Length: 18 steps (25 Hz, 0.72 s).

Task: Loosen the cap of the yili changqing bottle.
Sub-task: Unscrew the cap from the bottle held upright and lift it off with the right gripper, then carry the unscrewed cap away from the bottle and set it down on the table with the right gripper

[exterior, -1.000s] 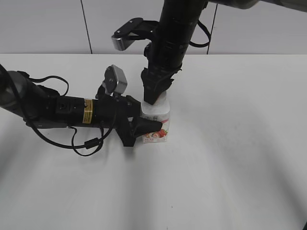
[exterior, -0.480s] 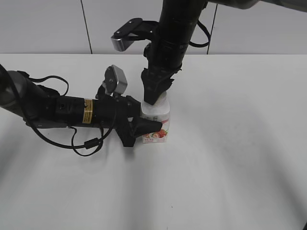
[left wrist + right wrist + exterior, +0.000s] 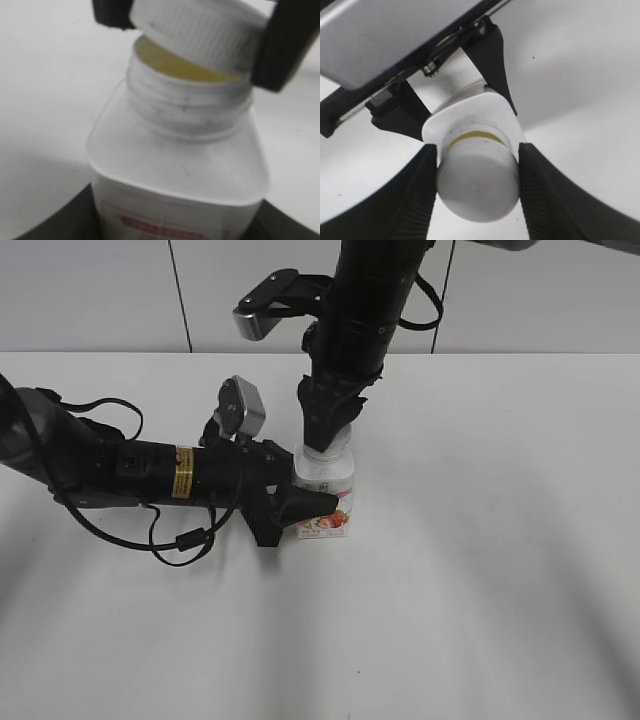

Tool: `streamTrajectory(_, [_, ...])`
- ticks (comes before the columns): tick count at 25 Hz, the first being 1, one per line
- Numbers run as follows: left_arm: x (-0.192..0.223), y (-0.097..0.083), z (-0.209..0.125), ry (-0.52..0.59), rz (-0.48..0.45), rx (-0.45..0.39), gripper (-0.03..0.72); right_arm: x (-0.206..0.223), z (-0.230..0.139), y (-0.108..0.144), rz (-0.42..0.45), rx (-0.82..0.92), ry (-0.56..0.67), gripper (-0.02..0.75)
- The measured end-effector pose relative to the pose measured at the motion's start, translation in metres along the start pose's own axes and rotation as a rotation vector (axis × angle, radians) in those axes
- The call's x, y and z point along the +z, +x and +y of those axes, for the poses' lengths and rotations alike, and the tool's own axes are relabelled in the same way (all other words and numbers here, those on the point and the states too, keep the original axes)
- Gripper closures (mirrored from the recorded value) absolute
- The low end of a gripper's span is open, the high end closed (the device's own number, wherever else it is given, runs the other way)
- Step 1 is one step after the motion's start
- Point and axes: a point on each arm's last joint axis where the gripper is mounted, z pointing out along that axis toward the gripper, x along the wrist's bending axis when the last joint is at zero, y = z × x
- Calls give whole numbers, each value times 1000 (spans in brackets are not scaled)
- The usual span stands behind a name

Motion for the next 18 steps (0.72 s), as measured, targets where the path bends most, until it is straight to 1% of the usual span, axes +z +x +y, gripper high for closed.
streamTrajectory(4, [0, 0, 0, 3, -4, 3, 312, -11, -2, -1, -50, -12, 14, 346])
streamTrajectory(10, [0, 0, 0, 3, -5, 4, 312, -31, -1, 3, -79, 35, -19, 349])
streamTrajectory(12, [0, 0, 0, 3, -5, 4, 312, -36, -1, 3, -96, 85, -21, 349])
streamTrajectory(14, [0, 0, 0, 3, -5, 4, 312, -40, -4, 0, -138, 148, -1, 349])
streamTrajectory(16, [0, 0, 0, 3, -5, 4, 312, -42, -7, -3, -182, 235, 17, 349])
streamTrajectory(18, [0, 0, 0, 3, -5, 4, 312, -44, -12, -9, -205, 320, 21, 349])
